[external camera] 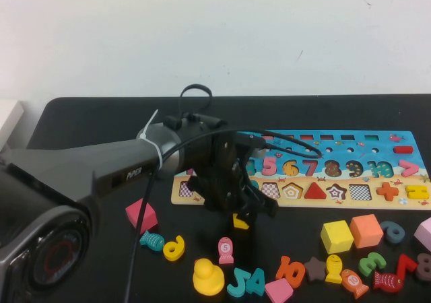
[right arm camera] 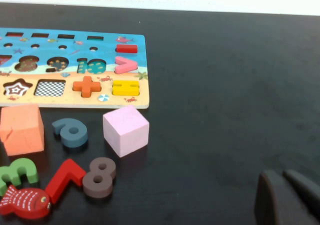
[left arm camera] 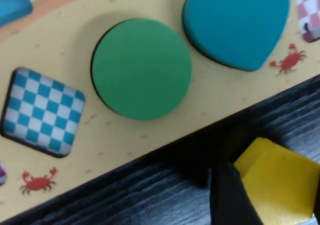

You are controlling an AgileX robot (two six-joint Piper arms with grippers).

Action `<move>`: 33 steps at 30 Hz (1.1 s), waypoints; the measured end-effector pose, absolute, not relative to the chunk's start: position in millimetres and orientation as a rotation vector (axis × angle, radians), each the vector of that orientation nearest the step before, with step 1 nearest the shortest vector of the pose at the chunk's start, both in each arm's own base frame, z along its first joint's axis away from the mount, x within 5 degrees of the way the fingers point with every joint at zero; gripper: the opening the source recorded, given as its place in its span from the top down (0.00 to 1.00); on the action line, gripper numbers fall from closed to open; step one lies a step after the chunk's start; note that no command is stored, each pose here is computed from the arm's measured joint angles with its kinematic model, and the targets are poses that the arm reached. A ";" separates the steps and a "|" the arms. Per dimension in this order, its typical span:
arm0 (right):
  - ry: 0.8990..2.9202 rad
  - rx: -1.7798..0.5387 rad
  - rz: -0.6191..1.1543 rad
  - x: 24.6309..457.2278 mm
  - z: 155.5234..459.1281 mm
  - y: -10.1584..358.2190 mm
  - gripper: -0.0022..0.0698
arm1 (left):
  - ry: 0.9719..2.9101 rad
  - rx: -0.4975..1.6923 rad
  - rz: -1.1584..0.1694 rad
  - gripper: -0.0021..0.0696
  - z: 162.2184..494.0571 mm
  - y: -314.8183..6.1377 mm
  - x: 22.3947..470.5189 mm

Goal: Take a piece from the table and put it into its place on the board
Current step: Pick up the "Pentagon", then place the "Pentagon" into the hole of the Pentagon

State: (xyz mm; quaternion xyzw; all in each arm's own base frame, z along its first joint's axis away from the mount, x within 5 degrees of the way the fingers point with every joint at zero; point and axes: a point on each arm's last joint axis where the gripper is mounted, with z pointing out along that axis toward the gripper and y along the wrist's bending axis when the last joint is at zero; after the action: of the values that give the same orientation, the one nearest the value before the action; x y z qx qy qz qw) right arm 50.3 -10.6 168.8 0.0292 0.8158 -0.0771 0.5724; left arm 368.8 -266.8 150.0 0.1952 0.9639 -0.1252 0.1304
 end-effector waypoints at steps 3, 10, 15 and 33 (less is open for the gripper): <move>1.913 0.068 -0.181 50.3 168.8 -10.6 0.94 | 2.797 0.575 -0.370 0.54 159.2 -269.3 371.6; 1.913 0.068 -0.181 50.3 168.8 -10.6 0.94 | 2.703 0.572 -0.469 0.55 187.5 -281.3 382.9; 1.913 0.068 -0.181 50.3 168.8 -10.6 0.94 | 2.604 0.543 -0.609 0.55 194.7 -291.7 387.9; 1.913 0.068 -0.181 50.3 168.8 -10.6 0.94 | 2.551 0.576 -0.751 0.55 164.6 -310.8 399.0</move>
State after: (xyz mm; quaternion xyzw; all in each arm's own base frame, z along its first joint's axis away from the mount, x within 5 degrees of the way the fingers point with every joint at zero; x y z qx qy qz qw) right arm 50.3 -10.6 168.8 0.0292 0.8158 -0.0771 0.5724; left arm 399.0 -310.8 164.6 0.2071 0.9169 -0.2699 0.2085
